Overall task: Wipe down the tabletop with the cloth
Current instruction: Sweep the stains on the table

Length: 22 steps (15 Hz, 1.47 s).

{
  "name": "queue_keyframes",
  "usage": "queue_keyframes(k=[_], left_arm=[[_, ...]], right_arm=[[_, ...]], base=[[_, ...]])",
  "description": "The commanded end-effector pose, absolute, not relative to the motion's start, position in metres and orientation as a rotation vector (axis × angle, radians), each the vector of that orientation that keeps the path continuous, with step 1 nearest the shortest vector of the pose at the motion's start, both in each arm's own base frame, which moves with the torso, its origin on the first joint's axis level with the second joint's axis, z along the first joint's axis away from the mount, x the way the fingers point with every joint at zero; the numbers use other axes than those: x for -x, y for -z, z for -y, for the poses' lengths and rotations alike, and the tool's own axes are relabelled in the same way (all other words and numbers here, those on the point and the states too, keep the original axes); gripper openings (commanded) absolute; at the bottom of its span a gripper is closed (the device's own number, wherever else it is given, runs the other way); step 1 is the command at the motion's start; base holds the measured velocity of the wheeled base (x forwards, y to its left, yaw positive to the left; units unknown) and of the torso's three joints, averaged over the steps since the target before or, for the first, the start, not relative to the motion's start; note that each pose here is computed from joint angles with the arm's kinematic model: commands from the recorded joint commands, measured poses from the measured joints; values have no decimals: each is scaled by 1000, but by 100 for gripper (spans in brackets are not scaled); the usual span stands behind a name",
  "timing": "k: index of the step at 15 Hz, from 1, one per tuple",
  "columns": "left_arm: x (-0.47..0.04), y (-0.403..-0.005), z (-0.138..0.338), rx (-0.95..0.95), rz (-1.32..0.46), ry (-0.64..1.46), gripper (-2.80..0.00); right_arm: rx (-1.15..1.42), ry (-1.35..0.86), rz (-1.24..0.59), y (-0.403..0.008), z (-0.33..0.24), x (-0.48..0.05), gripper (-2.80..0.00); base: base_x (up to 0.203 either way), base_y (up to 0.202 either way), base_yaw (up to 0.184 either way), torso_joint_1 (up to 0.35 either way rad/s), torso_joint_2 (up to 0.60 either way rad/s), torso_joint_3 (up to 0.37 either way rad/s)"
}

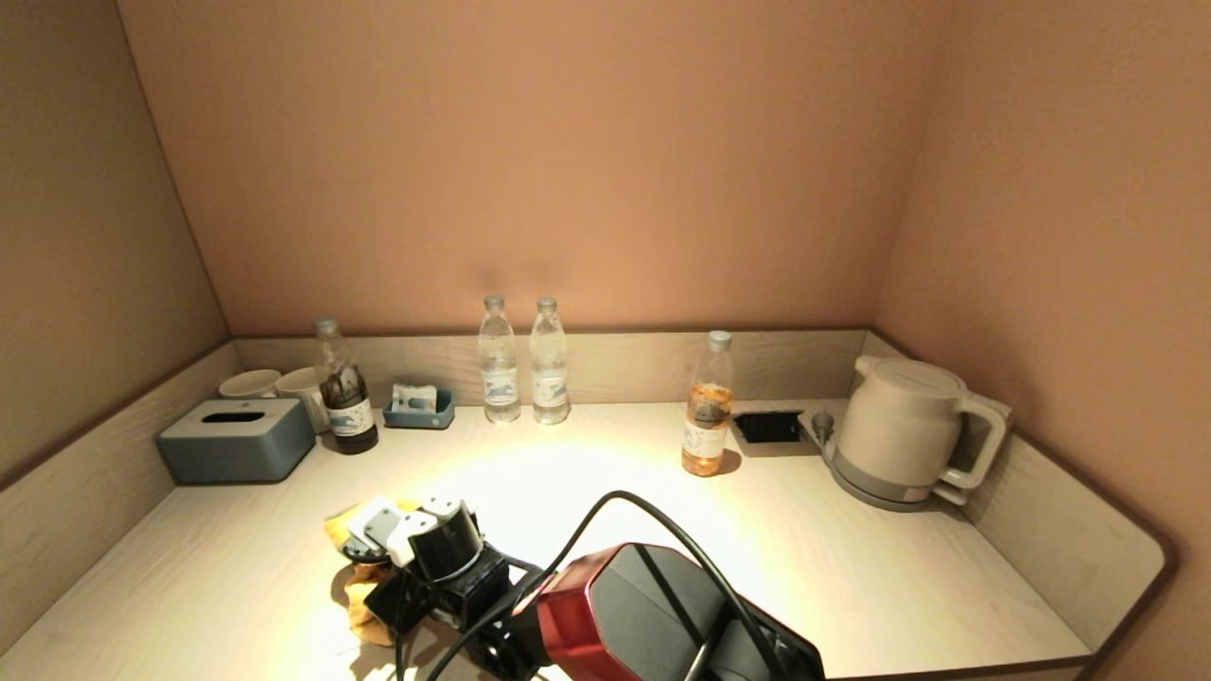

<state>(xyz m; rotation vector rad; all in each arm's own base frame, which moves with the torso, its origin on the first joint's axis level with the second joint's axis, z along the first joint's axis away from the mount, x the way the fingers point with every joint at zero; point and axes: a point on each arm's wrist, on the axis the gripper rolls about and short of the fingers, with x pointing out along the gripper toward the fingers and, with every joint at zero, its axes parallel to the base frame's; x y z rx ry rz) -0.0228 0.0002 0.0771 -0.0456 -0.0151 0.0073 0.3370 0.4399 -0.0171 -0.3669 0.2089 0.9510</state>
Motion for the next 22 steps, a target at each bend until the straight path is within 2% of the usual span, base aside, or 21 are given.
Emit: queue_keyframes(k=[1,8,17,22], left_arm=[[23,-77,0,46,16,-7,-280],[23,-77,0,46,16,-7,-280],[23,-77,0,46,16,-7,-280],[23,-77,0,46,14,-7,-280]], right_arm=[[389,-953,-252,22,-436,-338,-280],[431,-954,-290,24,-431,-339,-280],[358,-602,-303,-1,-343,-428,-280],[330,-538,-336,-6,-319,-443,-280]], base=[[0,0,0,0,0,0],[0,0,0,0,0,0],[0,0,0,0,0,0],[0,0,0,0,0,0]])
